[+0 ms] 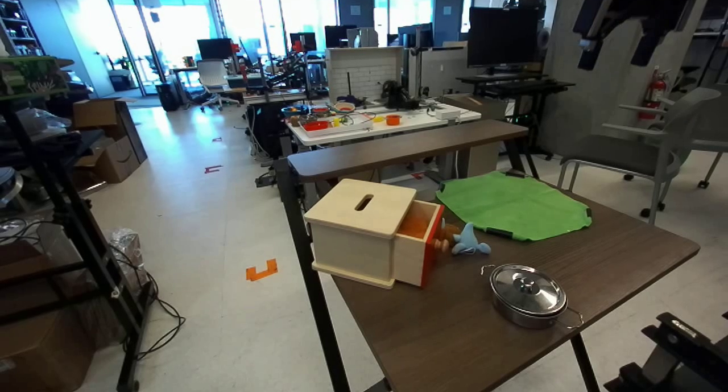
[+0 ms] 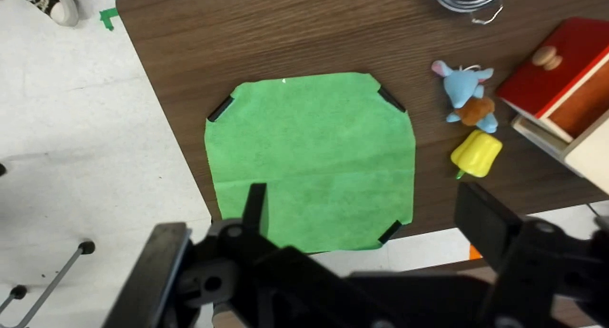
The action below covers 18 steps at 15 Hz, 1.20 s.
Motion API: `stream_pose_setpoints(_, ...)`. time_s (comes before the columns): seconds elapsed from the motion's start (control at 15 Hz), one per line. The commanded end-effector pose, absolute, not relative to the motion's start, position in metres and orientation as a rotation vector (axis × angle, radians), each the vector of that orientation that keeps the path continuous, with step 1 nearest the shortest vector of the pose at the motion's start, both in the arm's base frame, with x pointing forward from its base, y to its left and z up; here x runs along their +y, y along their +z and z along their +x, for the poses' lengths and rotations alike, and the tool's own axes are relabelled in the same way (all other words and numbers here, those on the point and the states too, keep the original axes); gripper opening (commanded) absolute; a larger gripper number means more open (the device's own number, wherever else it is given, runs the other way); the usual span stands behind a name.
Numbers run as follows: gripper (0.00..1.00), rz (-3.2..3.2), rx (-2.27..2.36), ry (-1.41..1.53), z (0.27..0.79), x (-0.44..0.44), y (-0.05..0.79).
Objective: Move the green towel towards you
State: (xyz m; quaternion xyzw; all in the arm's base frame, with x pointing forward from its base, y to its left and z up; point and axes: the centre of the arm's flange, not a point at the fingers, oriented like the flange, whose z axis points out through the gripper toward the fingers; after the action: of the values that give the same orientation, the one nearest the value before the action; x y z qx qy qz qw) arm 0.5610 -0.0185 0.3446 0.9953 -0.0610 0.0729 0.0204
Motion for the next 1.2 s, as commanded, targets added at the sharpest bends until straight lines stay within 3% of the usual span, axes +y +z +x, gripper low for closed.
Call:
stream_pose_setpoints(0.0, 1.00, 3.134, -0.242, 0.228, 0.640, -0.049, 0.301)
stream_pose_setpoints(0.67, 1.00, 3.191, -0.344, 0.203, 0.757, -0.087, 0.157)
stream_pose_setpoints(1.13, 1.00, 3.174, -0.392, 0.150, 0.791, -0.099, 0.105)
